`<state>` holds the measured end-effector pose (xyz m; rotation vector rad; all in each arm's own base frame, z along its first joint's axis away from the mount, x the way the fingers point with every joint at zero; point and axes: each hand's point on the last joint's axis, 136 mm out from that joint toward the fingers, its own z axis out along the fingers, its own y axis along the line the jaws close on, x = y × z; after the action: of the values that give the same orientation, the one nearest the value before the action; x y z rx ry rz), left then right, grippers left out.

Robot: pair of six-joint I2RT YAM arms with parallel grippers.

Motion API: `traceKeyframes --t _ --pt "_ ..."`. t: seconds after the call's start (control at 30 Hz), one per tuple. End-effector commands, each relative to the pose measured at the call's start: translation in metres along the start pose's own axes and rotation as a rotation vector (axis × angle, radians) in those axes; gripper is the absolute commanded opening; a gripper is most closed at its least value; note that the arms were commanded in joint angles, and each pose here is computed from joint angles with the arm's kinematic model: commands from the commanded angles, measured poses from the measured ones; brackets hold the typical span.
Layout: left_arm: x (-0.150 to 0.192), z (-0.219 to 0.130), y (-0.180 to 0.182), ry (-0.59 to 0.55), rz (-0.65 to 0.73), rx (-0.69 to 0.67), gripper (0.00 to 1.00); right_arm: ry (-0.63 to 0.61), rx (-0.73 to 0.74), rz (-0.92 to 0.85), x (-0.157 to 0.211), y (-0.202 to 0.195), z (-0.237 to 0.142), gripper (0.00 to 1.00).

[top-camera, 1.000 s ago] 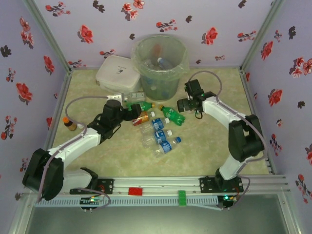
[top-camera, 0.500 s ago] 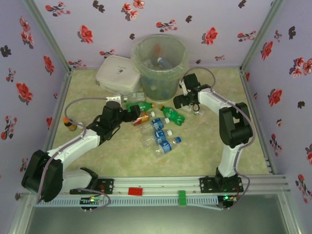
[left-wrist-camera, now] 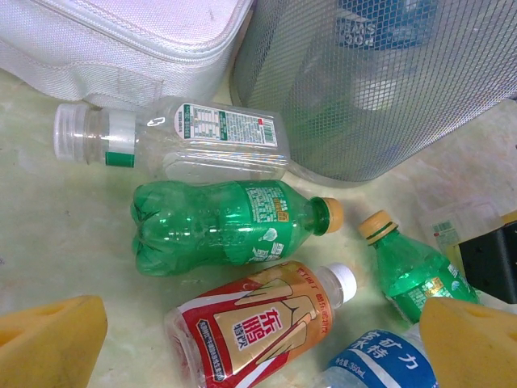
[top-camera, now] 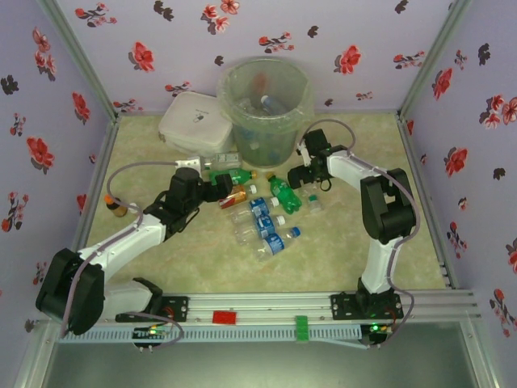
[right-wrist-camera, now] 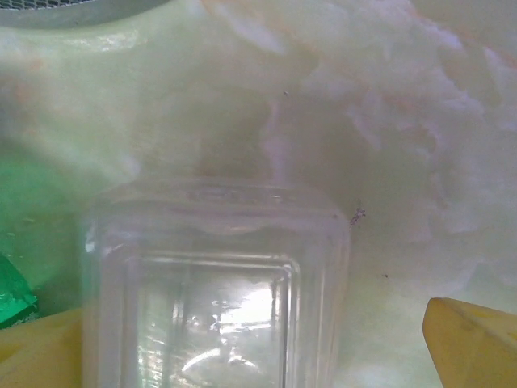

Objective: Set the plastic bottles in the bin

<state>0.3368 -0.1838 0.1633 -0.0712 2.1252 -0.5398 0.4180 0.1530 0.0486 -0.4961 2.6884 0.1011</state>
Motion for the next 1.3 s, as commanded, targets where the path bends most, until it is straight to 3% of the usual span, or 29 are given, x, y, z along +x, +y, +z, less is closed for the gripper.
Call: traceKeyframes --t 0.0,0.2,0.43,0.63,0.9,1.27 --pt "-0.002 -0.001 0.002 -0.027 -0.009 -0.004 1.00 0.043 0.006 0.008 0.012 -0.001 0.011 0.99" --pt "-0.002 -0.003 0.003 -0.032 -0.007 -0.007 1.00 0.062 0.022 0.023 0.013 -0.003 0.014 0.88" --pt "-0.003 -0.004 0.004 -0.038 -0.013 -0.010 1.00 0.095 0.025 0.037 0.018 -0.003 0.018 0.63" --pt "-0.001 -0.005 0.009 -0.041 -0.010 -0.030 1.00 0.007 0.006 0.073 0.005 -0.001 -0.006 0.49" --pt "-0.003 -0.009 0.021 -0.070 -0.022 -0.047 1.00 -0.234 -0.064 0.152 -0.034 0.000 -0.090 0.44" --pt "-0.001 -0.027 0.085 -0.079 -0.103 -0.191 1.00 -0.641 -0.227 0.248 -0.108 0.015 -0.247 0.40"
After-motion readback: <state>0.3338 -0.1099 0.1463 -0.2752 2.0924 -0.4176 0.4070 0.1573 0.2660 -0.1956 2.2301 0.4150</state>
